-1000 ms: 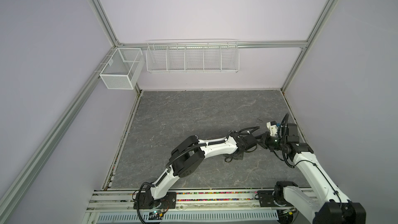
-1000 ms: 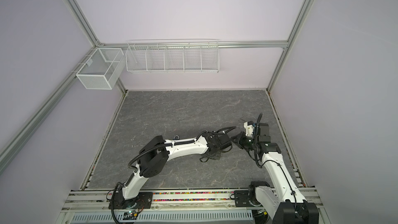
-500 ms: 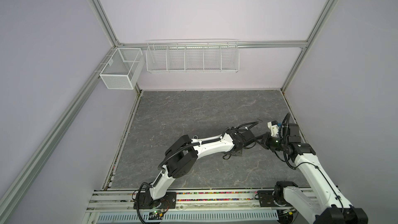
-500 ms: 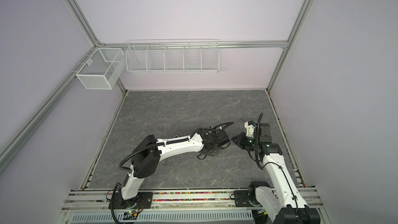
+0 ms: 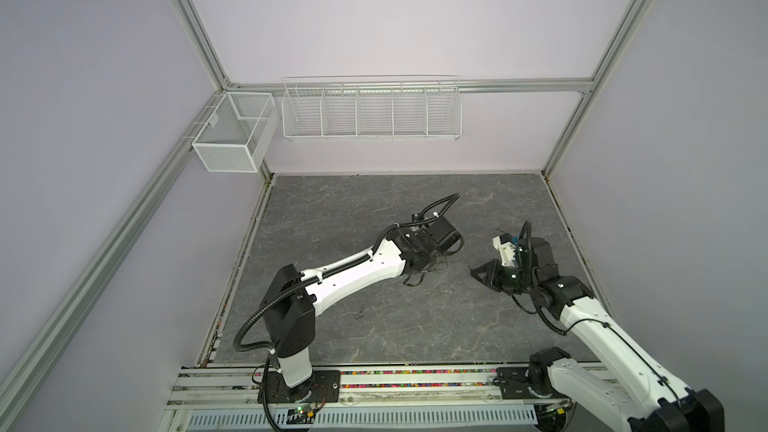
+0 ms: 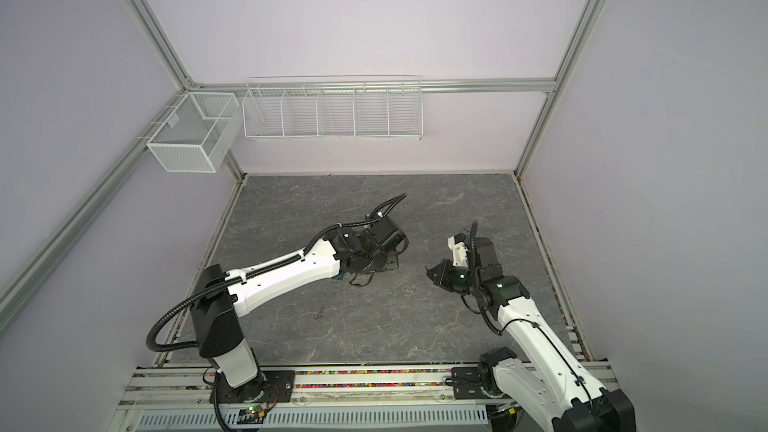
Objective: Unlock with the key
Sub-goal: 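Lift the padlock with the left gripper toward the key in the right gripper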
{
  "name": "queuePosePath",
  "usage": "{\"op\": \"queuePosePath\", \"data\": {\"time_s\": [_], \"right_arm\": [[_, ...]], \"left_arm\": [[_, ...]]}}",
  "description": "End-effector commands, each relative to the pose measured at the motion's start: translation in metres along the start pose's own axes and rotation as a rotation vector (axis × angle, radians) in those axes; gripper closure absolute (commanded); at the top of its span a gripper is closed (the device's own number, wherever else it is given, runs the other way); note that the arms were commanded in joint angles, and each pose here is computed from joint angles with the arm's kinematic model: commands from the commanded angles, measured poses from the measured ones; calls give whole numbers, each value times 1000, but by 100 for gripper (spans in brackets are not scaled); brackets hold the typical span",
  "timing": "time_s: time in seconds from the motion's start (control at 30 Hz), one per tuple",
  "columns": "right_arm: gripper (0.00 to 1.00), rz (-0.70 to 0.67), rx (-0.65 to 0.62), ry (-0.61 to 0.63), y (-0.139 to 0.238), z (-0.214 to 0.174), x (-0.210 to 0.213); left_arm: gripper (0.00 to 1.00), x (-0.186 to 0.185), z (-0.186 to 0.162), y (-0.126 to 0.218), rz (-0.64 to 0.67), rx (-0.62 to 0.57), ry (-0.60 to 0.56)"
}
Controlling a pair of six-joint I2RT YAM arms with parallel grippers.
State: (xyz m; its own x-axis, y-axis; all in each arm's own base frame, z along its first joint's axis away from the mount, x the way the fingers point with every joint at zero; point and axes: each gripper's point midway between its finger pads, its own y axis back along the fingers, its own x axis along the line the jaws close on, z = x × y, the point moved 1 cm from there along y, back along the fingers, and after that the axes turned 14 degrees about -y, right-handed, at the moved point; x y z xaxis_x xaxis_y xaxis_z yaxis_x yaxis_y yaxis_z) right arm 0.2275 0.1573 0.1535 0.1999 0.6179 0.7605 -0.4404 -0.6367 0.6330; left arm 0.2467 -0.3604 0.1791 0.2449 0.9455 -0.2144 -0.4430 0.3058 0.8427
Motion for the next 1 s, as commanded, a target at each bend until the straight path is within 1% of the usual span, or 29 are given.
{"op": "queuePosePath", "data": {"time_s": [0.0, 0.07, 0.17, 0.23, 0.3, 0.37, 0.43, 0.63, 0.73, 0.83, 0.97], "right_arm": [[94, 48, -50, -29, -11, -2, 12], [94, 84, -56, -34, -18, -10, 21], [94, 132, -59, -37, -25, -21, 33], [94, 167, -58, -29, -27, -29, 44], [94, 218, -69, -28, -29, -34, 58], [94, 260, -75, -61, -32, -36, 67], [94, 274, -74, -81, -35, -36, 73], [94, 310, -78, -64, -44, -37, 89], [94, 312, -113, -63, -46, -36, 90], [94, 358, -145, -58, -44, -33, 99], [94, 339, -148, -70, -48, -32, 97]], "left_arm": [[100, 5, 11, 13, -45, -40, 156], [100, 9, 18, 16, -78, -71, 213], [100, 12, 27, 21, -98, -134, 229], [100, 15, 30, 21, -88, -154, 238], [100, 17, 29, 21, -67, -143, 242], [100, 17, 27, 18, -49, -124, 240], [100, 16, 27, 15, -45, -116, 239], [100, 15, 29, 12, -22, -107, 229], [100, 15, 30, 12, -11, -108, 226], [100, 15, 31, 11, -3, -109, 225], [100, 14, 31, 12, -4, -114, 220]]}}
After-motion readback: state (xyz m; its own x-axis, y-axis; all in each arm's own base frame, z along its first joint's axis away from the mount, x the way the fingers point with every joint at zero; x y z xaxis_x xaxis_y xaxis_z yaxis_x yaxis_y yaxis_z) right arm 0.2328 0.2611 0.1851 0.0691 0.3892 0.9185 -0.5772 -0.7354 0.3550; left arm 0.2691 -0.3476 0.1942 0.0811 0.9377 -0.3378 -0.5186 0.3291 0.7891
